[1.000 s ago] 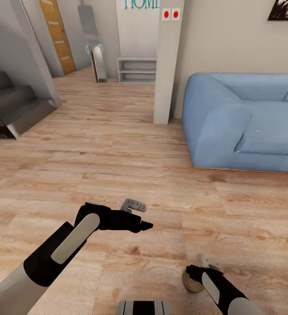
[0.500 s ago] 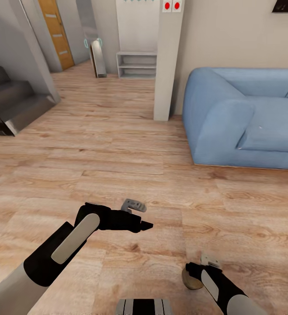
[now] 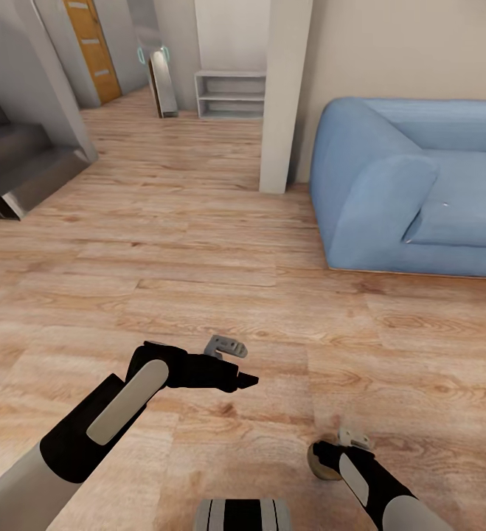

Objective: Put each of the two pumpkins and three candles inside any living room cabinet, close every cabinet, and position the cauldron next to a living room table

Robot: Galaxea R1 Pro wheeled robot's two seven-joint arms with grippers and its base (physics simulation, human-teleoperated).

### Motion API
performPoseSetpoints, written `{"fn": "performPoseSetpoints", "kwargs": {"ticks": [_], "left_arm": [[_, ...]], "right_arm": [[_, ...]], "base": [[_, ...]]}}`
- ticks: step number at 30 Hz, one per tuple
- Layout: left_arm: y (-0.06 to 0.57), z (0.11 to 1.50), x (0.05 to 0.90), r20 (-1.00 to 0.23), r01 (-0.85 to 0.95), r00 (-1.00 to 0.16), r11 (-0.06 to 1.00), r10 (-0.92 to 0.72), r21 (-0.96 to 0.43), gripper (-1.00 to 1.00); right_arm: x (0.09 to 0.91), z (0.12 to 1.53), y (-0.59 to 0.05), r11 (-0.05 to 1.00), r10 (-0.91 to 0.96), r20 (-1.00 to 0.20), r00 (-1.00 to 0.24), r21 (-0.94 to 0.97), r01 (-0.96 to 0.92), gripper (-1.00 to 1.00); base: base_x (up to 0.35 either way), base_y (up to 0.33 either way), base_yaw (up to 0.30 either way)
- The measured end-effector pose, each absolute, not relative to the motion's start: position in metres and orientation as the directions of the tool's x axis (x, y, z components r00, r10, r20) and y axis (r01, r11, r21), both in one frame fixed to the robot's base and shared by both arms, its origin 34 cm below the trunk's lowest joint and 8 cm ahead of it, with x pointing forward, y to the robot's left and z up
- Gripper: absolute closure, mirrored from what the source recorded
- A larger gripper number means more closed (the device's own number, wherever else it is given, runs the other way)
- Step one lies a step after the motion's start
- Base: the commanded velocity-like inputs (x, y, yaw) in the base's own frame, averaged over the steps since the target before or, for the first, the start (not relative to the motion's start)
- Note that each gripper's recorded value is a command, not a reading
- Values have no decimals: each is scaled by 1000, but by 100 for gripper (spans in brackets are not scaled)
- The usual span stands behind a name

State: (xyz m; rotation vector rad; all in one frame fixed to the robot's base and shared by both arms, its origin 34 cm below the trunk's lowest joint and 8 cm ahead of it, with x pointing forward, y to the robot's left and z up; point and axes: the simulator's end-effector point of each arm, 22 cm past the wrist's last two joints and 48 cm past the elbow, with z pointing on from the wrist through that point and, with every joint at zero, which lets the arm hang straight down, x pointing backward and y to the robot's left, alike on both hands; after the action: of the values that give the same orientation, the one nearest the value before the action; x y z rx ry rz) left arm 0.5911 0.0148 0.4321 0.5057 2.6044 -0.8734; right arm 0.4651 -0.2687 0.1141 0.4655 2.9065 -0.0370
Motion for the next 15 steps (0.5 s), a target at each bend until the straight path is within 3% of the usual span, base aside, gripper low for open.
{"fn": "performPoseSetpoints", "kwargs": {"ticks": [15], "left_arm": [[15,430,591,-425,433,-878,747,221,-505,-100]], "right_arm": [[470,114,-267,950,309,-200,-930,11,313,-100]], "base": [[0,0,0]]}}
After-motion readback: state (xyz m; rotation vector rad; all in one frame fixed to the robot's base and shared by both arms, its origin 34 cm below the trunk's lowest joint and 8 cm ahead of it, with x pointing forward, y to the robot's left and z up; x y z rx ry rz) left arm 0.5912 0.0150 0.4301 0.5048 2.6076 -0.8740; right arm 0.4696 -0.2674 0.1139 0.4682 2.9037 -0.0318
